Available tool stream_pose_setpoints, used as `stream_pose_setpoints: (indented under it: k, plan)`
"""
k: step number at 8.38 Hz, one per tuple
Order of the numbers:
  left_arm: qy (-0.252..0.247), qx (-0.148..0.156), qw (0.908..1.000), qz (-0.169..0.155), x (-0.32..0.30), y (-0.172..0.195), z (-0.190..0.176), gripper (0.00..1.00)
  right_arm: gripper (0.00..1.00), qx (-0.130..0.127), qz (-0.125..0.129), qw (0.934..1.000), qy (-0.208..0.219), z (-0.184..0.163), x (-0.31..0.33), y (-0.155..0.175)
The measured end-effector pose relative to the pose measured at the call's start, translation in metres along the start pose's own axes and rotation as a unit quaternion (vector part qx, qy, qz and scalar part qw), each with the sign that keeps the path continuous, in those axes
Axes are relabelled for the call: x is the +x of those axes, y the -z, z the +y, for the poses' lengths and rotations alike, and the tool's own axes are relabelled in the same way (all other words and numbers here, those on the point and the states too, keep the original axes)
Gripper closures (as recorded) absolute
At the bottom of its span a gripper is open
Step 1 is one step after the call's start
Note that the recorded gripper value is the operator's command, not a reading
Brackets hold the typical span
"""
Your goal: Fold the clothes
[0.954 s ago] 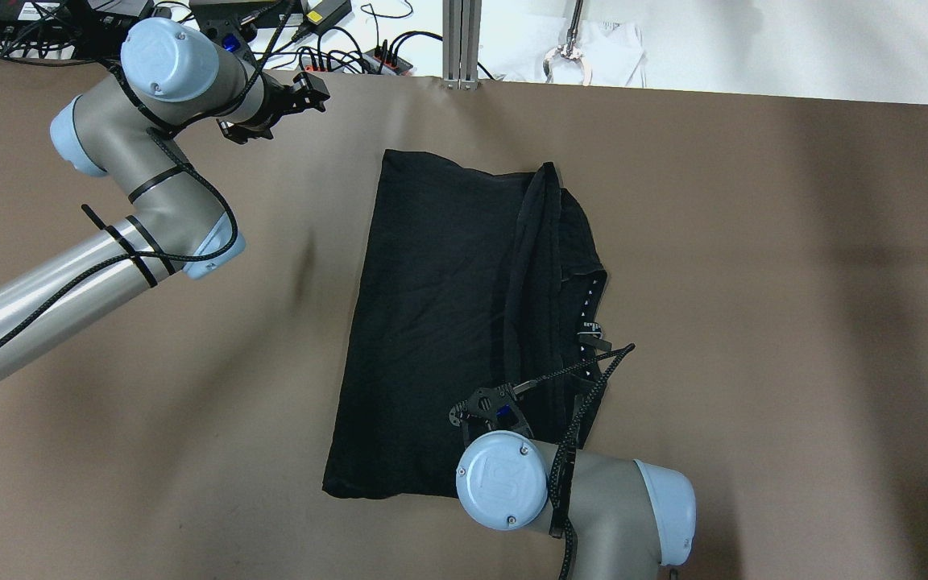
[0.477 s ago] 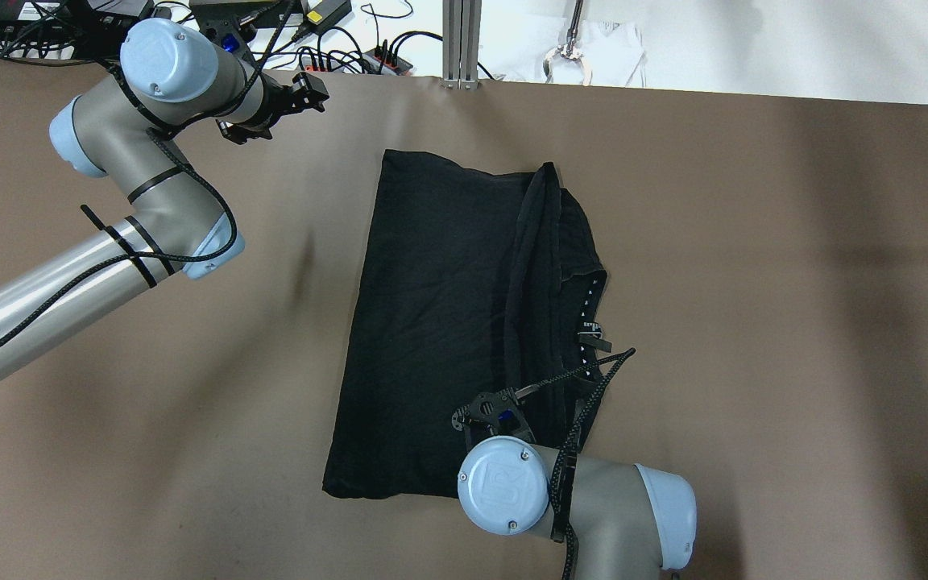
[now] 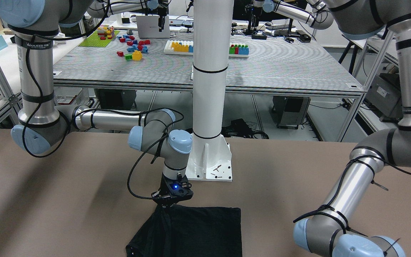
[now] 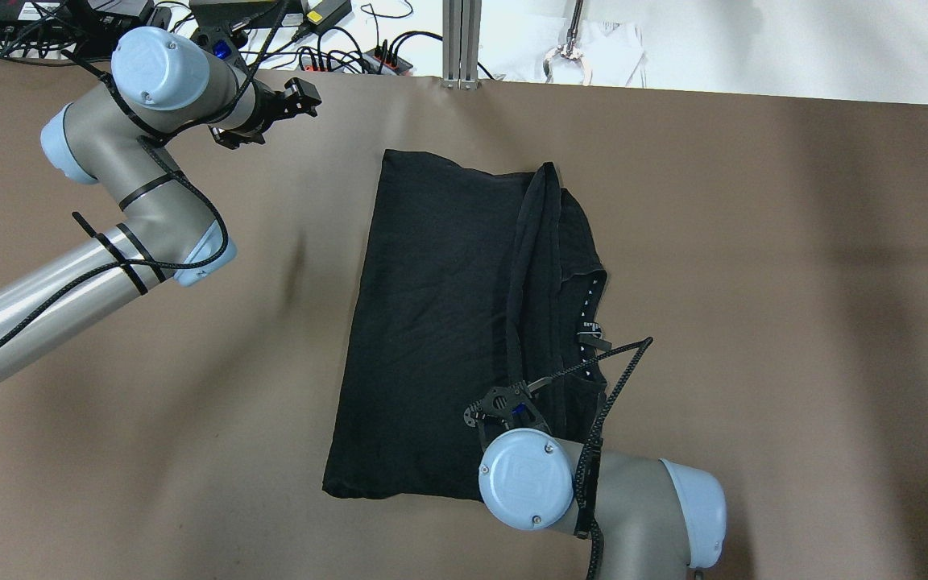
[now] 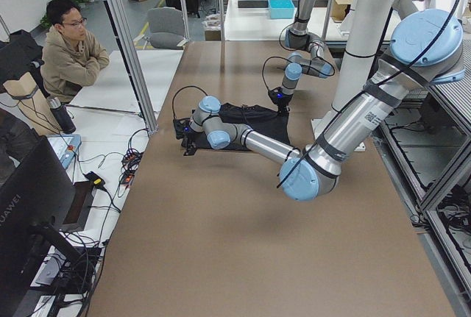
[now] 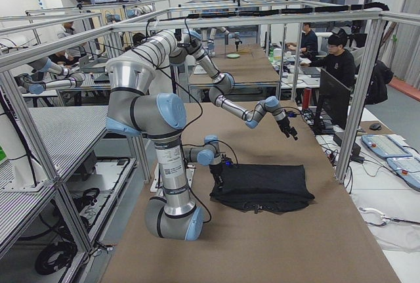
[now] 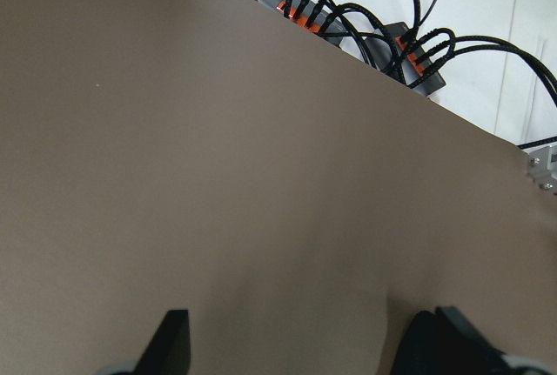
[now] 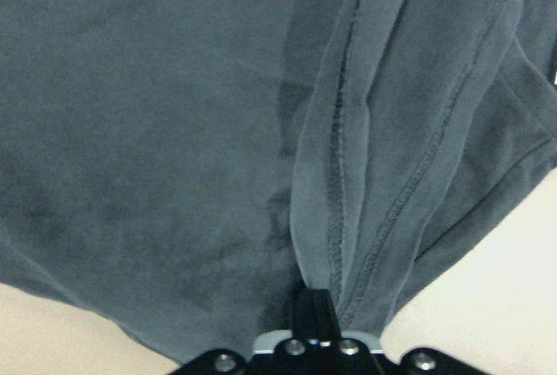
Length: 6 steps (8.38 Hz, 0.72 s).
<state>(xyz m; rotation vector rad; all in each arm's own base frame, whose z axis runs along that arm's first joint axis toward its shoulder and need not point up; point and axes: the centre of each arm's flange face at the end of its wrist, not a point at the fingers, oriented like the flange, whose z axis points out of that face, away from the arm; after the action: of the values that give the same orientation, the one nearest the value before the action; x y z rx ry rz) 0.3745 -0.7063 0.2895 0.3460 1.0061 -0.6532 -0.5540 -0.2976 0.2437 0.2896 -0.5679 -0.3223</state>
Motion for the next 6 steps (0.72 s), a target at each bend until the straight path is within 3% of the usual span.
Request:
stream_pose_setpoints:
  k: [4, 5, 6]
  plan:
    - [-0.001, -0.001, 1.0, 0.0, -0.01, 0.002, 0.005, 0.0, 0.99, -0.022, 0.034, 0.9992, 0.007, 0.048, 0.059, -0.014]
    - [-0.001, -0.001, 1.0, 0.0, -0.014, 0.003, 0.006, 0.0, 0.82, -0.028, 0.038, 0.9989, -0.007, 0.062, 0.061, -0.018]
    - [-0.001, -0.001, 1.0, 0.0, -0.016, 0.003, 0.006, 0.0, 0.28, -0.032, 0.039, 0.9986, -0.016, 0.071, 0.061, -0.021]
